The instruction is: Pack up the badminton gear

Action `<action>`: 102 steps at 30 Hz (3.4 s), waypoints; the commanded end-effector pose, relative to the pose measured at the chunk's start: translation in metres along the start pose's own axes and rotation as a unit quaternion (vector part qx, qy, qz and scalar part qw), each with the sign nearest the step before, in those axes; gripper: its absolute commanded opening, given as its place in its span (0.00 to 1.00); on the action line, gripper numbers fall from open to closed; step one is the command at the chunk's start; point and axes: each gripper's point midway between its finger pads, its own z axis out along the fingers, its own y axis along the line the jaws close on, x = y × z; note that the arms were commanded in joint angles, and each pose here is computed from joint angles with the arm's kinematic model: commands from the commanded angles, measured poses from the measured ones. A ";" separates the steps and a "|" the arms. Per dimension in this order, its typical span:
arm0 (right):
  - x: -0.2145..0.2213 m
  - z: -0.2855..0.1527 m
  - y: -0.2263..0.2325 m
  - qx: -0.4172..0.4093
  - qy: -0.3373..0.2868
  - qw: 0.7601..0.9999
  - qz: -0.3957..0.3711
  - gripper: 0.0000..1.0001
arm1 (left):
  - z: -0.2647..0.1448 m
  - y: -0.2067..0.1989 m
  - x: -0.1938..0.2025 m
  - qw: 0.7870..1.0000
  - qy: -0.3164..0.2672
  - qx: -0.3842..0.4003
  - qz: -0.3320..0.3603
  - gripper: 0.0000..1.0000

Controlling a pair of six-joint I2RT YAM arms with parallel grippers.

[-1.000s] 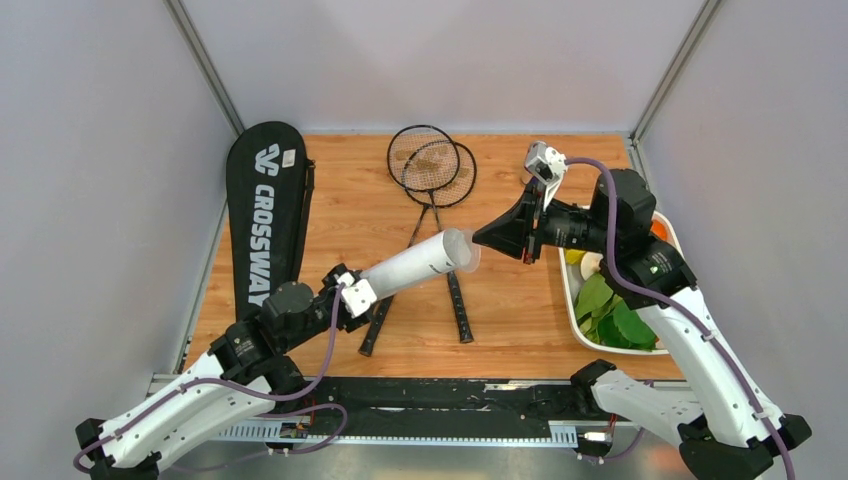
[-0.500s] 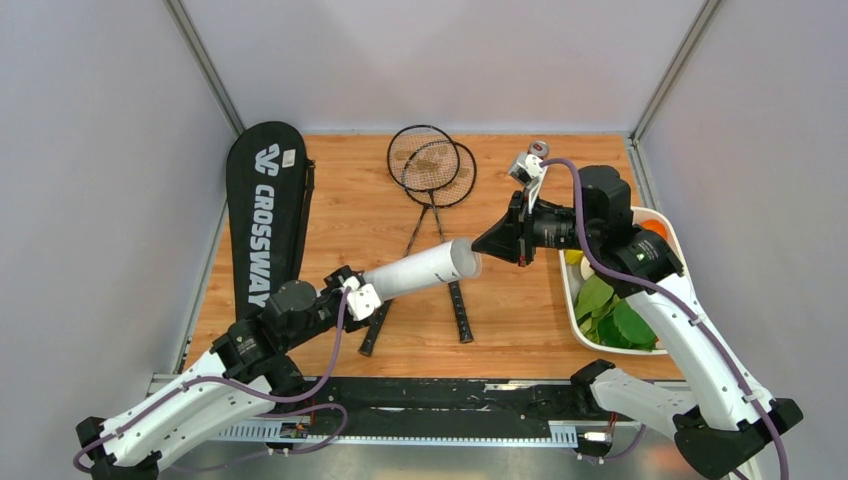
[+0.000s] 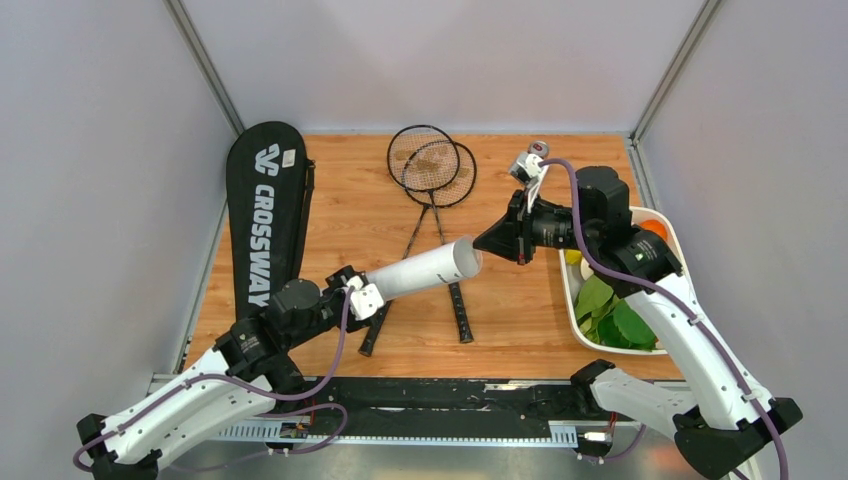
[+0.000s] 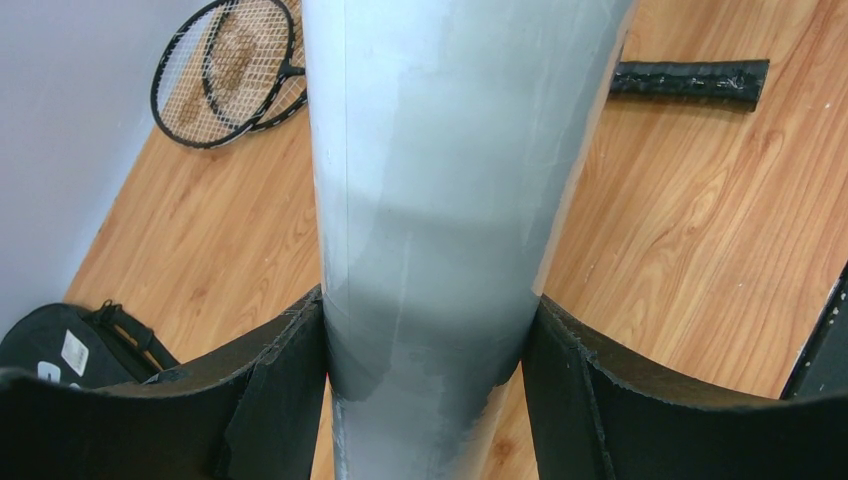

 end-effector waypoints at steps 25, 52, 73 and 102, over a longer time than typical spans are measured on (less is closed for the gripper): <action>0.010 0.005 -0.010 0.056 0.008 0.998 0.003 0.35 | 0.004 0.012 -0.029 0.999 -0.040 -0.014 0.003 0.63; 0.066 0.049 0.004 -0.052 0.045 0.994 0.079 0.48 | -0.001 0.020 -0.071 0.994 -0.107 -0.009 0.000 0.64; -0.073 -0.050 0.049 -0.005 -0.306 0.951 -0.033 1.00 | -0.027 0.042 -0.110 0.980 -0.150 -0.044 -0.120 0.66; -0.068 0.074 0.076 -0.164 -0.304 0.939 0.004 0.92 | 0.007 0.004 -0.147 0.930 -0.181 0.075 -0.311 0.75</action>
